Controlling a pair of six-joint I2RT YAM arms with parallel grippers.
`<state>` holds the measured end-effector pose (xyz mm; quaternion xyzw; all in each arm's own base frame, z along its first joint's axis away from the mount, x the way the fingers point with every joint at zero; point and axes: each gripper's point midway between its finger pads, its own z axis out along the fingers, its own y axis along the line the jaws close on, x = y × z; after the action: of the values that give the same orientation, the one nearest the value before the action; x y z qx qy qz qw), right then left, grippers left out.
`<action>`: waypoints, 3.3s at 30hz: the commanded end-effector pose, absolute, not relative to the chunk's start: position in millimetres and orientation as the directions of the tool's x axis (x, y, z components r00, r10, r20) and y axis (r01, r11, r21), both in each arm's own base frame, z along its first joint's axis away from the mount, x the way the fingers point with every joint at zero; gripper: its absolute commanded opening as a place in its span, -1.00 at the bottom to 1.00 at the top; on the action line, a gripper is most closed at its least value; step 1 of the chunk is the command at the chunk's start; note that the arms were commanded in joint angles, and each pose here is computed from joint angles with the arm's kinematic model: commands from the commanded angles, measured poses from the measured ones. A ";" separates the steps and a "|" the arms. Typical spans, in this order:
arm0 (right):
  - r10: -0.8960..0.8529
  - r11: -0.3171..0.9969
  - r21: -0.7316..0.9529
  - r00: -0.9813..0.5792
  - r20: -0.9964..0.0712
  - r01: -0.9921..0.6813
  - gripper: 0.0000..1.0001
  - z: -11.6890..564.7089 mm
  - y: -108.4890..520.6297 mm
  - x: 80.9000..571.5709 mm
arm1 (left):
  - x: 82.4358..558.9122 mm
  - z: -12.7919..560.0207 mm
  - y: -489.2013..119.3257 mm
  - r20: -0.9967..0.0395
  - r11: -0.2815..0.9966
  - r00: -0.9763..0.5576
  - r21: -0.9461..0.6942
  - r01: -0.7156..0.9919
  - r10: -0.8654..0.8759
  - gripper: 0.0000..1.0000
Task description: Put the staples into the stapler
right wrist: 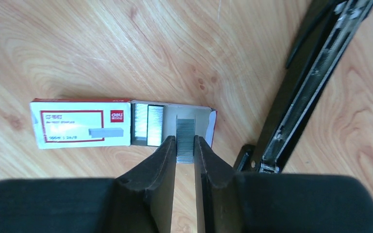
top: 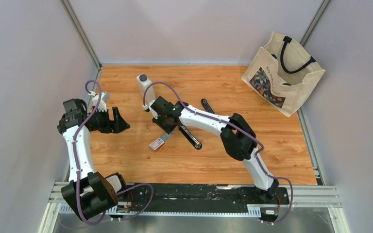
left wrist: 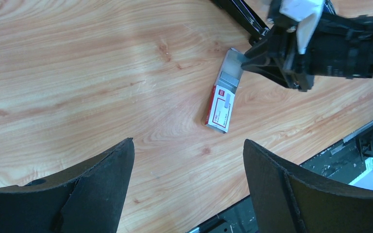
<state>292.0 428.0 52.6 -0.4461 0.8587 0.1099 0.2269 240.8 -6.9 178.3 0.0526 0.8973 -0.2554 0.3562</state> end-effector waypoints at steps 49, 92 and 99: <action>-0.335 0.860 0.140 -0.751 -0.569 -0.490 -0.58 84.8 152.8 283.1 | 204.9 193.1 -16.1 -0.751 0.891 -0.659 -0.272 0.364 0.040 0.82; -0.415 0.853 0.013 -0.694 -0.589 -0.521 -0.42 81.0 149.8 295.4 | 202.6 191.9 -21.7 -0.749 0.877 -0.661 -0.300 0.375 0.027 0.83; -0.581 0.794 -0.291 -0.530 -0.618 -0.533 -0.21 103.2 162.5 305.4 | 203.4 190.7 -21.4 -0.743 0.876 -0.669 -0.308 0.371 0.022 0.83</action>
<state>285.1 162.1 79.8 -0.2959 0.9065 0.0521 0.2965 201.0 -21.2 188.6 0.1052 0.8915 -0.2187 0.3825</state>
